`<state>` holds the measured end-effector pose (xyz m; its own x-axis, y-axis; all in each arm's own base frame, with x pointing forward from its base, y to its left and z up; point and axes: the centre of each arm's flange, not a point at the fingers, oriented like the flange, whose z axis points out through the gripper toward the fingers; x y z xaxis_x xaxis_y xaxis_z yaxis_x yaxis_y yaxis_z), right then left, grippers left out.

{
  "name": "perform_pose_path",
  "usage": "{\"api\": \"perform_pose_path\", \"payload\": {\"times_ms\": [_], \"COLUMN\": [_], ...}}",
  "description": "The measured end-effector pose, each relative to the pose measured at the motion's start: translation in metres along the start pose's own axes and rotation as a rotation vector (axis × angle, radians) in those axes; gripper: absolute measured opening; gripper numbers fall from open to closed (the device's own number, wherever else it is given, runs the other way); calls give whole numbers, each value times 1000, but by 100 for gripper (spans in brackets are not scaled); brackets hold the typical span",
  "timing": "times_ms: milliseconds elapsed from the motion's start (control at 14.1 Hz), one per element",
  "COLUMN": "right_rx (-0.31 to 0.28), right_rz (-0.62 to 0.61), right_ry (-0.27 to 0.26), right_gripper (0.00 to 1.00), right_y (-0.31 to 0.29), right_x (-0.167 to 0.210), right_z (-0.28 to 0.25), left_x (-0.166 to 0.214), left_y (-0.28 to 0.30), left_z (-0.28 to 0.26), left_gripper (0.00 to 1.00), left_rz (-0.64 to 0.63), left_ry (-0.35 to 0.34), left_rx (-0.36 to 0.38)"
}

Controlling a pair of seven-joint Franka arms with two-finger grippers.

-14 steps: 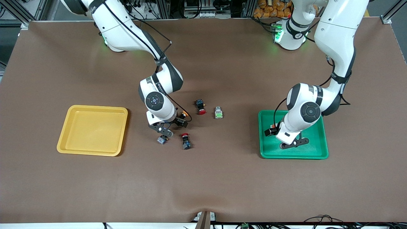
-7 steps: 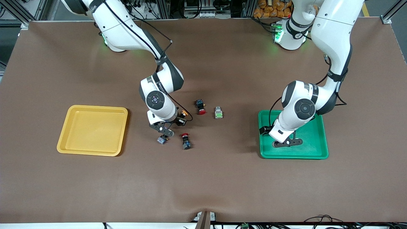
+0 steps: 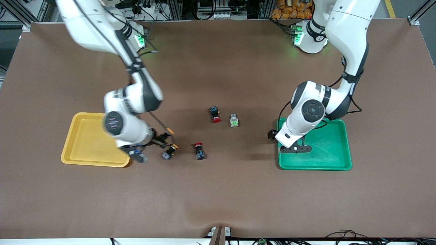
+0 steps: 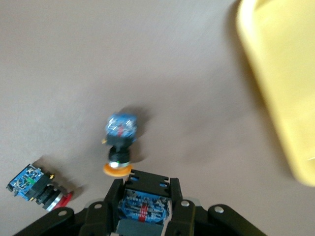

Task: Place green and yellow buttons in trays
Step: 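Carry the blue button to the yellow tray while the left gripper returns, then release the blue button in the yellow tray while the left gripper descends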

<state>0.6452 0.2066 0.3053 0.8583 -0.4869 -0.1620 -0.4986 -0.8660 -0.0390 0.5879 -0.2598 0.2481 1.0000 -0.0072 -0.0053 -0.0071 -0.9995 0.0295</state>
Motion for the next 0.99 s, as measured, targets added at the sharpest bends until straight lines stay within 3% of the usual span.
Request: {"api": "perform_pose_path", "payload": {"times_ms": [355,710,994], "right_rx": [23,51,72], "right_rz": [-204,-400,-513], "right_ry": [-8,-21,-36], "right_gripper": [42,42,42], "right_y": [89,232,317], "right_x": [75,153,184], "right_z": [-41,-50,-37], "left_x": [-16,-34,-41], "left_y": [47,82,94], "left_z": [-8,-8,-5], "left_gripper": [100,100,100], "left_rz": [79,140,162], "left_ry": [14,11,9], "left_rx": [-8,-8,-8]}}
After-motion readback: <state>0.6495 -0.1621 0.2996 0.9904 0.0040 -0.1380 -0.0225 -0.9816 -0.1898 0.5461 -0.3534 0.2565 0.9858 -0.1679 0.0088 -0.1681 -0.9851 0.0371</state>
